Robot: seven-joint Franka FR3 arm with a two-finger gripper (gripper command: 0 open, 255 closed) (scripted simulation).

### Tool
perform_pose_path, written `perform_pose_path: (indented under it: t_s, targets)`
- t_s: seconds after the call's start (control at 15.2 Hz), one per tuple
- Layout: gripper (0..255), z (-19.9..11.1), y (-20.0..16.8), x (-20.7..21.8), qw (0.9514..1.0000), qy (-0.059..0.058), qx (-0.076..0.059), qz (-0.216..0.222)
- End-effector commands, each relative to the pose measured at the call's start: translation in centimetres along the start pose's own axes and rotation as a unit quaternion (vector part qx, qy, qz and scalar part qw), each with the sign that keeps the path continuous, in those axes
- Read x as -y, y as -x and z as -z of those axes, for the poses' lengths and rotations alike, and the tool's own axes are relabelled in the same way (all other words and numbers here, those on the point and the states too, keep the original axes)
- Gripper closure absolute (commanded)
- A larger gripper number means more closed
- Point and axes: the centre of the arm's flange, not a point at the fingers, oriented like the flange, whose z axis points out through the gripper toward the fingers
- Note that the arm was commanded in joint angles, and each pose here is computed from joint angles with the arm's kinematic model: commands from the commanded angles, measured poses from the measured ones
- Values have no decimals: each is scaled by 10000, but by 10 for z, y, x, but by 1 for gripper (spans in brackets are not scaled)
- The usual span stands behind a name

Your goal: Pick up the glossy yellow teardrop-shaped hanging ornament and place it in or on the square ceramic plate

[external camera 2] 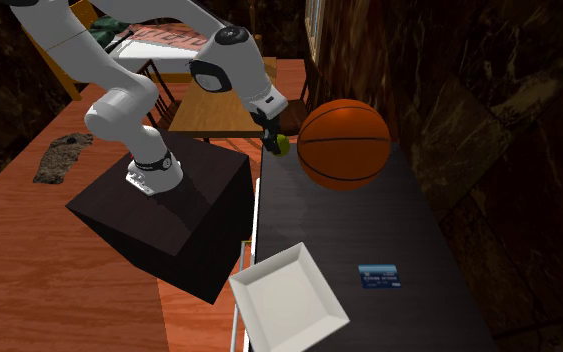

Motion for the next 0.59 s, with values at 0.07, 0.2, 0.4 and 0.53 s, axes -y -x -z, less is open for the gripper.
perform_pose_path:
  t_s: [0.07, 0.2, 0.4, 0.53]
  targets:
    - [255, -1, 0, 0, 10000, -2, 8, 1]
    - [255, -1, 0, 0, 10000, -1, 8, 1]
    - [255, 0, 0, 0, 10000, -1, 8, 1]
    - [255, 10, -2, 2, 10000, -1, 8, 1]
